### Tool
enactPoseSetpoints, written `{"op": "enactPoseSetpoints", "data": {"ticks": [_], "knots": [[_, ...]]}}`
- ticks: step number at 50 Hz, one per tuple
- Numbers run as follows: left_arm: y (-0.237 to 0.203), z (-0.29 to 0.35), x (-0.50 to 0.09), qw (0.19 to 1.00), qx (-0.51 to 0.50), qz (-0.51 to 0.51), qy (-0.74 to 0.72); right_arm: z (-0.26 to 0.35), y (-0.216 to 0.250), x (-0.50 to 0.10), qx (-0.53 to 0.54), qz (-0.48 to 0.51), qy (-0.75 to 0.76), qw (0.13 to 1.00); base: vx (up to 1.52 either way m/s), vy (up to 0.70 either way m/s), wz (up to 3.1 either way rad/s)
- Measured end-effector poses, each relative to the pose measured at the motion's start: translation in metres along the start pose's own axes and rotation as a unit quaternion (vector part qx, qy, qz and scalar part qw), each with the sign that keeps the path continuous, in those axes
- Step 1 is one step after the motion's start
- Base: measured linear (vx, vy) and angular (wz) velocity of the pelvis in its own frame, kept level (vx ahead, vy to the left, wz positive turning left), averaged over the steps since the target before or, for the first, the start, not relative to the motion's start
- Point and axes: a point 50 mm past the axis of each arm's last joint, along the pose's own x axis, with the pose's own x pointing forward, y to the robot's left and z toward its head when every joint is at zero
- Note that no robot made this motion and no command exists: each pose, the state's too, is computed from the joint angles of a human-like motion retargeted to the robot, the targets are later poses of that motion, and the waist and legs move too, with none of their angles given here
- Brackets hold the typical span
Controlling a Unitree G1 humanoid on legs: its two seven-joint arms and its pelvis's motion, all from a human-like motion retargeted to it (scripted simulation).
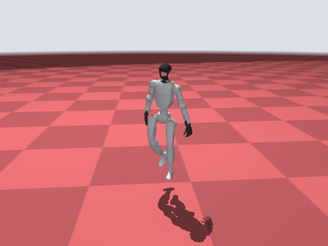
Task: Stand up
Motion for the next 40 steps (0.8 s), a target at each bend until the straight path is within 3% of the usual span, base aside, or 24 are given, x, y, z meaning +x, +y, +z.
{"op": "enactPoseSetpoints", "data": {"ticks": [12,20,24,28,34,37,40], "knots": [[0.061,0.108,-0.018,0.976,0.054,0.126,-0.167,-0.012,0.013,-0.001,0.035,0.013,0.015,0.999,0.40,0.03,0.47],[0.026,0.148,-0.022,0.961,0.104,0.093,-0.240,0.003,0.000,0.000,0.007,-0.006,-0.014,1.000,0.70,-0.08,0.35],[0.018,0.161,-0.027,0.949,0.126,0.086,-0.275,0.043,-0.034,-0.003,-0.009,-0.045,-0.075,0.996,0.53,0.36,0.53],[0.004,0.150,-0.027,0.938,0.176,0.086,-0.286,0.057,-0.055,-0.010,-0.004,-0.084,-0.128,0.988,0.83,0.29,0.40],[-0.015,0.103,-0.034,0.915,0.230,0.094,-0.318,0.030,-0.095,-0.037,0.022,-0.190,-0.183,0.964,1.08,0.03,-0.22],[0.010,0.088,-0.054,0.883,0.219,0.194,-0.367,0.031,-0.122,-0.062,0.024,-0.290,-0.244,0.925,0.76,0.04,-0.72],[0.055,0.115,-0.094,0.758,0.066,0.417,-0.497,0.104,-0.144,-0.093,-0.010,-0.414,-0.401,0.817,0.51,-0.12,-2.47]]}}
